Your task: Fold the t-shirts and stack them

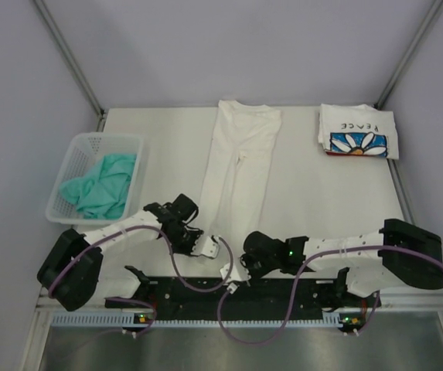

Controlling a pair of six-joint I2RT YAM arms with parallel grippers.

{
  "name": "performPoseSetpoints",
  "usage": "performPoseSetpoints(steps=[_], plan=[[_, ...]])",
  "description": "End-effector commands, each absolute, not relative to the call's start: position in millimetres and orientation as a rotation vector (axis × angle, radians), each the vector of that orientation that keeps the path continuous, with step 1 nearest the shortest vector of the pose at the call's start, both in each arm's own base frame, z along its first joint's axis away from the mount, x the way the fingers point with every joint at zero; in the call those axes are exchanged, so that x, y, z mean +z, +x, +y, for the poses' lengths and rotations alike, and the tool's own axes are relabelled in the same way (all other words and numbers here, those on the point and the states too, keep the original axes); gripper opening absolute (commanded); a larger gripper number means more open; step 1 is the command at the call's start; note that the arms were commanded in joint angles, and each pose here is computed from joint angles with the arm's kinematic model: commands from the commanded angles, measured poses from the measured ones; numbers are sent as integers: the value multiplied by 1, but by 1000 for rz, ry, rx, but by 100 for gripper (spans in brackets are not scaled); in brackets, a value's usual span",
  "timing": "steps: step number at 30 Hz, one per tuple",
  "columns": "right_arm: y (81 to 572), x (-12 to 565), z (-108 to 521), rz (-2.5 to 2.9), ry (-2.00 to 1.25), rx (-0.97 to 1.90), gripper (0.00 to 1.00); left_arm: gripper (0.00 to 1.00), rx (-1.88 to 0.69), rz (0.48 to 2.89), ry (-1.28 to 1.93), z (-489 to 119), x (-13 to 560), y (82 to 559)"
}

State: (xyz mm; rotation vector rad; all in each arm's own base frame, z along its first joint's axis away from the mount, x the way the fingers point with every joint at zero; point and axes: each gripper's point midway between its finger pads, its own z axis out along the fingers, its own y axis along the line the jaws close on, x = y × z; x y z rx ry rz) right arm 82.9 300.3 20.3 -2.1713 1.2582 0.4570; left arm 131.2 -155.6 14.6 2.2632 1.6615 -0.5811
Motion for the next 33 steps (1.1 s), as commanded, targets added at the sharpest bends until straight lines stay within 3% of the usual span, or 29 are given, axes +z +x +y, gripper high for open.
performPoseSetpoints(steps=[1, 5, 13, 20, 27, 33], plan=[[79, 38, 294, 1238, -2104, 471, 0, 0, -611, 1821, 2259, -144, 11, 118], [110, 56, 285, 1410, -1907, 416, 0, 0, -678, 1824, 2147, -167, 45, 128], [200, 114, 283, 1575, -1435, 393, 0, 0, -573, 2010, 1906, -184, 87, 203], [303, 143, 258, 1688, -1145, 349, 0, 0, -456, 2137, 1605, -188, 133, 315], [387, 133, 240, 1819, -1037, 223, 0, 0, -404, 2193, 1539, -201, 125, 400], [422, 117, 225, 1874, -1045, 82, 0, 0, -365, 2214, 1519, -209, 104, 439]])
